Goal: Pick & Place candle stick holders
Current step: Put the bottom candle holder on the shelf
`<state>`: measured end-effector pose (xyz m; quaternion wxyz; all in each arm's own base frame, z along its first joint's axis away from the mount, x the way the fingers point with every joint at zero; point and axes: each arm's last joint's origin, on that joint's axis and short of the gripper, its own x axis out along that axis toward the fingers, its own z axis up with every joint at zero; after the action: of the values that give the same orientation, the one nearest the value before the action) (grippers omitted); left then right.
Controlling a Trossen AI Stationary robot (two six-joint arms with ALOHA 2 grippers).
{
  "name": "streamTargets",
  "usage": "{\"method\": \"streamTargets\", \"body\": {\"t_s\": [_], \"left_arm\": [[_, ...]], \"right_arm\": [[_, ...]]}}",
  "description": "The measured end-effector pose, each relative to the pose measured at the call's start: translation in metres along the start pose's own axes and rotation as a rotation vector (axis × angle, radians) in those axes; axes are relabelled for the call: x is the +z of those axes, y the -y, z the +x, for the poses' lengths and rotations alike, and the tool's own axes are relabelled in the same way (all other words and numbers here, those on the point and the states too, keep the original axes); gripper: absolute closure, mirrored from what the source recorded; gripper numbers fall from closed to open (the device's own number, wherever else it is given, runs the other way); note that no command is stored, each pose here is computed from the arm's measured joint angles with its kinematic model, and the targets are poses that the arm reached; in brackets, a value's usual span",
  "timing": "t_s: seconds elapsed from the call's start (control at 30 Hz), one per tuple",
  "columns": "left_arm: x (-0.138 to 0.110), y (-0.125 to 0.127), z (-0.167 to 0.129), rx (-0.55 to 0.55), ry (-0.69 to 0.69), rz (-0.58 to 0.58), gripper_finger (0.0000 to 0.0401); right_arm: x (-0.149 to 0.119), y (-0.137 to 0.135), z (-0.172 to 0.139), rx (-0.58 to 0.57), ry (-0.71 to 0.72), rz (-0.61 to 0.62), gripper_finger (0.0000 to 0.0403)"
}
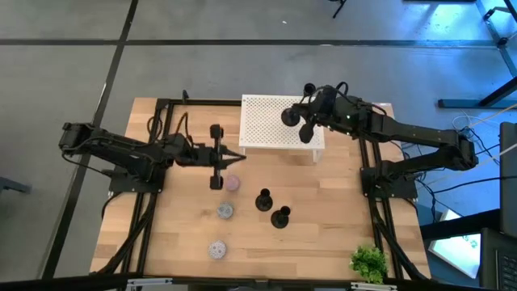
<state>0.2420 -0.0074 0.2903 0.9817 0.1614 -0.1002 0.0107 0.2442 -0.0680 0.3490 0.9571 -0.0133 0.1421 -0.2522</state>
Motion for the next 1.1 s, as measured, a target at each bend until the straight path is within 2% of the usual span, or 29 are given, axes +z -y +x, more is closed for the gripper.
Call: {"method": "streamTargets", "body": {"t_s": [0.13, 0.27, 0.33, 0.5, 0.77, 0.83, 0.97, 1.1], "left_arm": [[-0.008, -0.013, 0.002, -0.085, 0.013, -0.034, 0.0397], [-0.018, -0.023, 0.003, -0.076, -0.019, -0.083, 0.0397], [-0.019, -0.028, 0.003, -0.058, -0.021, -0.075, 0.0397], [-0.014, -0.038, 0.005, -0.026, 0.006, -0.052, 0.0397], [-0.018, -0.043, 0.005, -0.029, -0.013, -0.046, 0.0397], [-0.018, -0.041, 0.005, -0.035, -0.012, -0.054, 0.0397], [-0.017, -0.037, 0.006, -0.052, -0.007, -0.065, 0.0397], [-0.016, -0.034, 0.006, -0.064, -0.003, -0.069, 0.0397]], "right_arm": [[-0.005, 0.000, 0.003, 0.050, -0.039, -0.021, 0.0388], [-0.012, -0.002, 0.011, 0.038, 0.001, -0.080, 0.0388], [-0.010, 0.002, 0.011, -0.052, 0.021, -0.080, 0.0388], [-0.016, 0.023, 0.011, -0.336, -0.061, -0.062, 0.0388], [-0.005, 0.067, 0.011, -0.475, -0.002, 0.089, 0.0388], [0.007, 0.081, 0.008, -0.419, 0.044, 0.145, 0.0388], [0.035, 0.114, 0.007, -0.220, 0.129, 0.184, 0.0388], [0.057, 0.155, 0.015, -0.176, 0.122, 0.225, 0.0388]]}}
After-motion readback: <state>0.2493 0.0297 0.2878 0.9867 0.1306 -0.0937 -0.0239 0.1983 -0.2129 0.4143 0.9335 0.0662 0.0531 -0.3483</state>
